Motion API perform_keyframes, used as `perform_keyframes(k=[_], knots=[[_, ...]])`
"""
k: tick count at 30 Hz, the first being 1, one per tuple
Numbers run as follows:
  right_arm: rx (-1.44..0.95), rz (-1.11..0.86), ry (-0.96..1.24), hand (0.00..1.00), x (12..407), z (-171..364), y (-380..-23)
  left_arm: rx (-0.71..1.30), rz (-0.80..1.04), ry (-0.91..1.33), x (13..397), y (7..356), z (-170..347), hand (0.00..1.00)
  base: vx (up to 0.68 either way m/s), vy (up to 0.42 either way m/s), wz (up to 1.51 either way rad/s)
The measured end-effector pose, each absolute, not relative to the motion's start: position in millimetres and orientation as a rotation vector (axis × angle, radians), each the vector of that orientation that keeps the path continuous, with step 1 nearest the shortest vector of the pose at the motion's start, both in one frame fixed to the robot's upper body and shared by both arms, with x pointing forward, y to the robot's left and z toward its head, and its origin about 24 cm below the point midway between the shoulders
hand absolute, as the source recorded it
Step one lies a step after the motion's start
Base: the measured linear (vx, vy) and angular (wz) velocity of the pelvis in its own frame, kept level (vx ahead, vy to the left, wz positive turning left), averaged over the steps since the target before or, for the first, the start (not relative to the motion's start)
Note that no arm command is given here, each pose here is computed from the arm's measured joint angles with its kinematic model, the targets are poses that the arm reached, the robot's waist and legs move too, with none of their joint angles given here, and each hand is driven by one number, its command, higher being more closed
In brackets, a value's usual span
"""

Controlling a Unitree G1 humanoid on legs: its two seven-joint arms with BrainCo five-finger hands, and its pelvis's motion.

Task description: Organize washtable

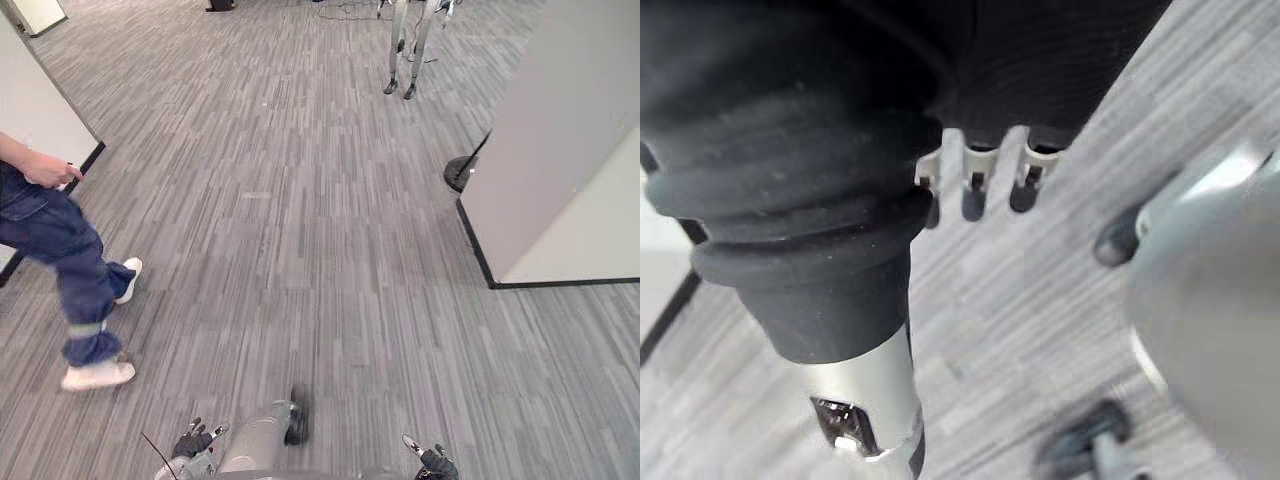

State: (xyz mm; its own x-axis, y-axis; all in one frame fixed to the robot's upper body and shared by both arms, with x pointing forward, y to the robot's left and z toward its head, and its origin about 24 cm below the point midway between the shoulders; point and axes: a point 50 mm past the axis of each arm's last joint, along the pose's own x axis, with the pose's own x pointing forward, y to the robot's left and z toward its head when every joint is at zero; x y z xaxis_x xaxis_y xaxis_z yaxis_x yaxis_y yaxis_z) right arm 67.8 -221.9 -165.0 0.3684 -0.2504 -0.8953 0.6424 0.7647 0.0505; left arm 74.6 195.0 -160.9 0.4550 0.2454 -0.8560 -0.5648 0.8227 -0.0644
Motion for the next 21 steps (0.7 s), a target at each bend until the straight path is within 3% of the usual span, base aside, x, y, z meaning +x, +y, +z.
perform_keyframes(k=[2, 5, 11, 16, 21], knots=[[0.455, -0.601, 1.109, 0.0, 49, -171, -208, -0.377, 0.609, 1.072, 29, 203, -166, 0.0, 1.0, 0.395, -1.11], [0.511, -0.588, 1.132, 0.0, 45, -175, -184, -0.345, 0.687, 1.106, 9, 221, -165, 0.0, 0.81, 0.298, -0.39], [0.5, -0.573, 1.039, 0.0, 60, -169, -197, -0.277, 0.579, 1.101, 31, 222, -165, 0.0, 0.63, 0.257, -0.07], [0.494, -0.64, 1.144, 0.0, 24, -173, -201, -0.267, 0.456, 1.022, 85, 206, -161, 0.0, 0.69, 0.084, 0.54], [0.547, -0.722, 1.212, 0.0, -8, -174, -198, -0.355, 0.598, 1.071, 55, 205, -167, 0.0, 0.94, -0.098, 0.39]])
